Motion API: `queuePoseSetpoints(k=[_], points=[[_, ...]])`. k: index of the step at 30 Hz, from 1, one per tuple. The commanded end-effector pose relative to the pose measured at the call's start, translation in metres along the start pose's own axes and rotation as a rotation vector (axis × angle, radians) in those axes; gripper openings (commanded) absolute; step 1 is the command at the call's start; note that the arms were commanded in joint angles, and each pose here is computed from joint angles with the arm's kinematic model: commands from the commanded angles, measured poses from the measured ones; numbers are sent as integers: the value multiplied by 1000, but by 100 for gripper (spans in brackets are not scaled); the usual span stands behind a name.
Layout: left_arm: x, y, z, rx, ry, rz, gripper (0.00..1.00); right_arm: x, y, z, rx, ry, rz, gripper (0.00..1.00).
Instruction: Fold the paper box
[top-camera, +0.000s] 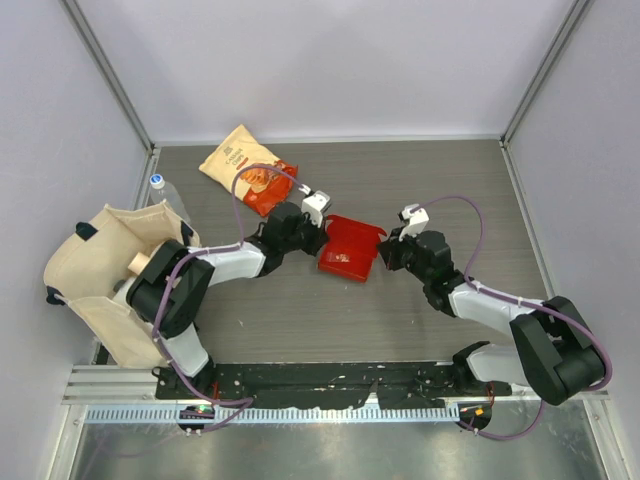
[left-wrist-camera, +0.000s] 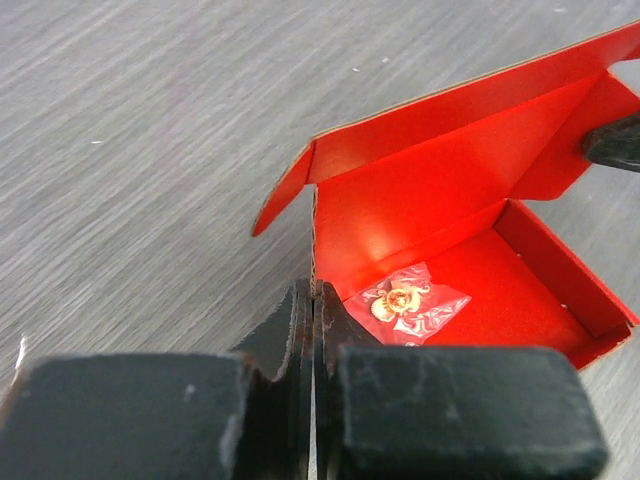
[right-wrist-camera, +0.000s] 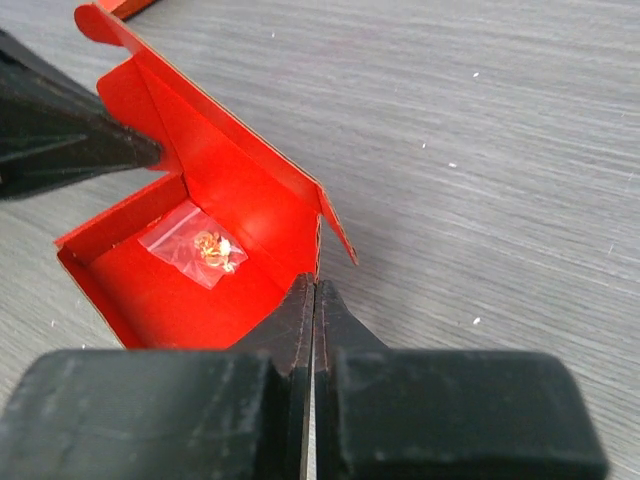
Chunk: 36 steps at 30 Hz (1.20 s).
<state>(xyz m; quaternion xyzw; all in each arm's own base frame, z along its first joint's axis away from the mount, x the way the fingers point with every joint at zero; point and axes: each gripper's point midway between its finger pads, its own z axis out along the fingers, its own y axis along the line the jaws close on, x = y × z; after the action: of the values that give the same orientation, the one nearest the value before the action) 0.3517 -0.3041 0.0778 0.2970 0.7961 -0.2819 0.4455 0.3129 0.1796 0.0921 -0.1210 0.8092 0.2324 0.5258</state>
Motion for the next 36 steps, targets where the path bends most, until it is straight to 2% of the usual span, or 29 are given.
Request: queuePoseSetpoints(k=[1,2,3,4,5,7,10,11,16,28,36], points=[[-53,17,-10,-297,-168,-29,0,-44,-8,9,129,-128,60,1],[-60,20,-12,-361,-201,-51,0,-47,-5,9,153,-136,79,1],[-60,14,-10,-395,-217,-69,0,-52,-16,8,252,-169,111,1],[-62,28,-16,-521,-248,-79,0,-55,-19,7,297,-186,127,1],[-71,28,-17,-565,-292,-93,0,-59,-12,8,312,-194,128,1],[-69,33,-16,-681,-316,-131,0,-60,-26,7,456,-222,147,1],[-68,34,-7,-763,-325,-193,0,-62,-27,6,578,-265,149,1],[-73,37,-9,-802,-365,-216,0,-64,-27,6,604,-285,152,1],[-64,36,5,-778,-437,-327,0,-49,-25,4,719,-342,149,1],[-12,29,-4,-664,-476,-452,0,-6,-12,6,674,-372,214,1],[3,26,-10,-625,-494,-496,0,11,2,-5,641,-382,232,1]])
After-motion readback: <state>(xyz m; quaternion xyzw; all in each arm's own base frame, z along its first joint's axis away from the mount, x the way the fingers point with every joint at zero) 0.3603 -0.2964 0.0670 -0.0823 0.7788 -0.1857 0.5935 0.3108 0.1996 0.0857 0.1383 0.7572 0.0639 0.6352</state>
